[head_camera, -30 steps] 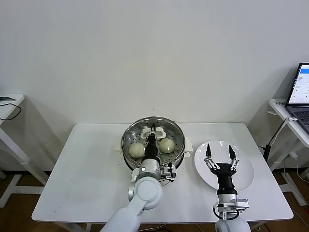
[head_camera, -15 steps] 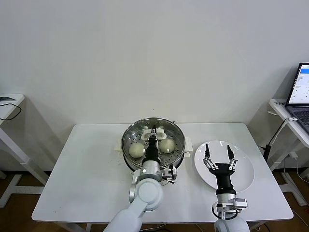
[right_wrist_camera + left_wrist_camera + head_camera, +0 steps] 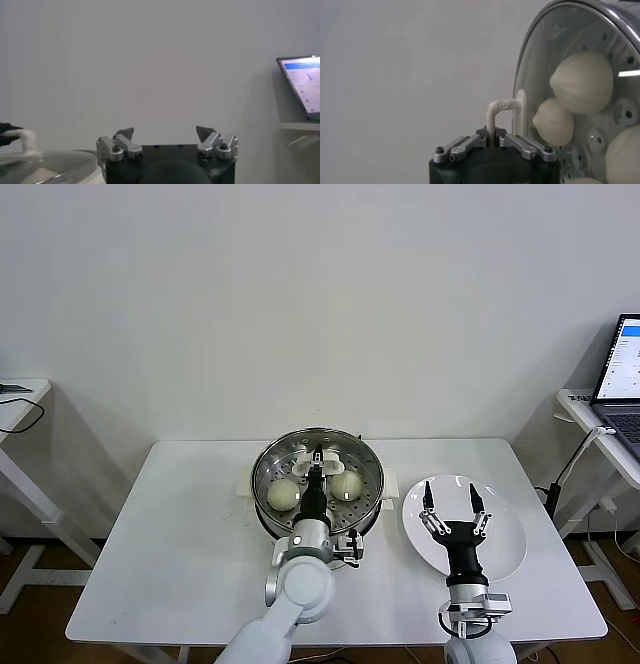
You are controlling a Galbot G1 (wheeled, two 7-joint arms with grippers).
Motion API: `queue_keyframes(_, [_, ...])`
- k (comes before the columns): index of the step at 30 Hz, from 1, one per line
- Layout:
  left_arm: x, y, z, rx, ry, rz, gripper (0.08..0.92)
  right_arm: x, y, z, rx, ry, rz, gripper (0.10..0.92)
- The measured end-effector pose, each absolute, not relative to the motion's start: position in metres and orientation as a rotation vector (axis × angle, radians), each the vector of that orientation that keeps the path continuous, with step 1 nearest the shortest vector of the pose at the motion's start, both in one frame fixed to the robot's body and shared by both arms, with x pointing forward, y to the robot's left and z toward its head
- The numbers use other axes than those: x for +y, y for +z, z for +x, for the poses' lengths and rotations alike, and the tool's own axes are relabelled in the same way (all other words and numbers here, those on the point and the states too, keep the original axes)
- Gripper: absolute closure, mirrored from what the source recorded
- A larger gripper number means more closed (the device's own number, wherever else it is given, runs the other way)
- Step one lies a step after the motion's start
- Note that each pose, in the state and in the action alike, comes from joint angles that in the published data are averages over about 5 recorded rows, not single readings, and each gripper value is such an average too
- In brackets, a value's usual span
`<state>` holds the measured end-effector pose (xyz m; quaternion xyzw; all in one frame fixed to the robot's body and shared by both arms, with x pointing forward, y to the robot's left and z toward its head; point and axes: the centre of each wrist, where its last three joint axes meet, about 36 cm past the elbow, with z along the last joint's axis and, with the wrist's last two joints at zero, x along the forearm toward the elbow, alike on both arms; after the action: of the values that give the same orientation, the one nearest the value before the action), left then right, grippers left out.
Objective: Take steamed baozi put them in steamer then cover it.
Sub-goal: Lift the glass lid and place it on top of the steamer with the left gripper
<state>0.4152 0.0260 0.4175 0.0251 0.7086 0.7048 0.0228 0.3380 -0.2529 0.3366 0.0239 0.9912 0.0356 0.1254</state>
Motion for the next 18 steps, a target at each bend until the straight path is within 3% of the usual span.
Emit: queue_keyframes(18, [0.064,0.436,0.355,2.191,2.088,0.069,0.225,-0.255,0.332,0.342,2.889,0.088,0.043,0.2])
